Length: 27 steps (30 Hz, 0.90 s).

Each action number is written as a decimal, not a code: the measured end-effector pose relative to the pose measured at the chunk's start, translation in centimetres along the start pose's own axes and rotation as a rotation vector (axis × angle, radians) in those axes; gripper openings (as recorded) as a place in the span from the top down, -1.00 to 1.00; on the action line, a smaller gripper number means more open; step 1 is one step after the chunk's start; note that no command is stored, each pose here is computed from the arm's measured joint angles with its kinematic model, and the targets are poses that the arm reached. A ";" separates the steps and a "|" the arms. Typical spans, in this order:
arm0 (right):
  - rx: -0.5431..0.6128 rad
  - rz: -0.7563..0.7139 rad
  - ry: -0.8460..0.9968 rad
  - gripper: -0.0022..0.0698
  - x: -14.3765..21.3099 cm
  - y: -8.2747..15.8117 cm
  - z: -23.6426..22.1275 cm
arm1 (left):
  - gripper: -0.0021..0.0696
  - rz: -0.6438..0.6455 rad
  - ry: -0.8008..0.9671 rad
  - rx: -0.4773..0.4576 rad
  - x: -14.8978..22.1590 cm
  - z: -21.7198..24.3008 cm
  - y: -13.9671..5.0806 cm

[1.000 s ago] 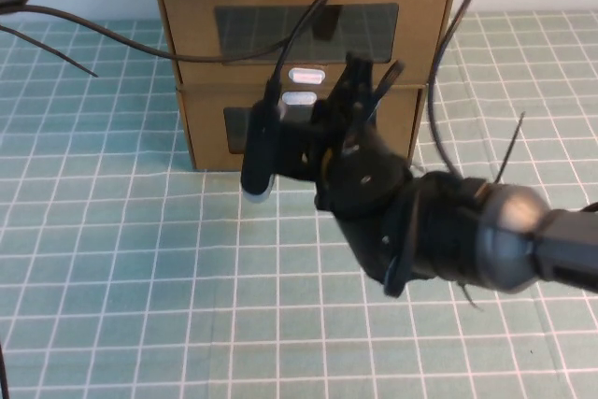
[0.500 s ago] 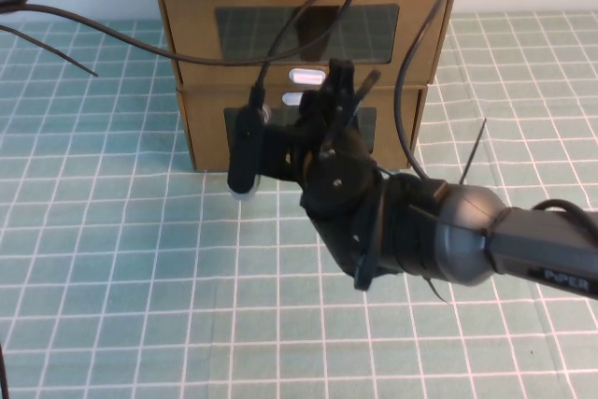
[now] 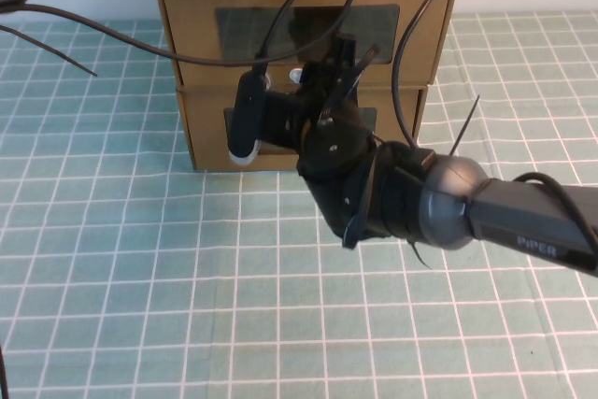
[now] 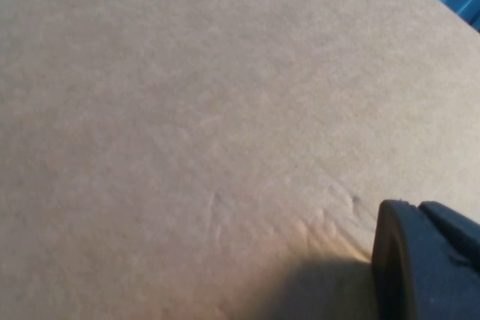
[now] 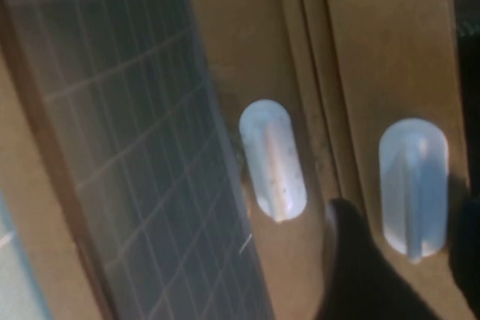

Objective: Open the shoe box
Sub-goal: 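Pull the top drawer of the cardboard box fully open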

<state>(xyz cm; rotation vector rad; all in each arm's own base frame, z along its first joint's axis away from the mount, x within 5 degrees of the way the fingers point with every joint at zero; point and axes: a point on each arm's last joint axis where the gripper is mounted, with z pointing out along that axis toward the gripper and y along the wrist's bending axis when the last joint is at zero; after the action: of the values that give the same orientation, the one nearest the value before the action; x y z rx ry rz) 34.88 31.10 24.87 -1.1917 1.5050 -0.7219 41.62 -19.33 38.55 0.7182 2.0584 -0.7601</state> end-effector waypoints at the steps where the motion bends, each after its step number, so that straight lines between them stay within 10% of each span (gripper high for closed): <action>1: -0.001 0.004 -0.002 0.22 0.1 -0.1 0.3 | 0.96 0.000 0.000 0.000 0.0 0.0 0.0; 10: -0.012 0.009 -0.029 0.86 0.2 -0.5 1.3 | 0.96 -0.002 0.000 -0.001 0.0 0.0 0.0; 27: -0.008 -0.056 0.001 0.91 -0.3 2.3 -5.2 | 0.96 -0.001 0.022 0.012 0.2 0.0 -0.1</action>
<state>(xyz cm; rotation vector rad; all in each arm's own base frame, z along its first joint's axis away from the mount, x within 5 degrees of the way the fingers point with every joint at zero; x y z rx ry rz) 29.19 31.44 24.38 -1.2432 1.4820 -0.7546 41.45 -19.33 38.41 0.7351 2.0761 -0.7683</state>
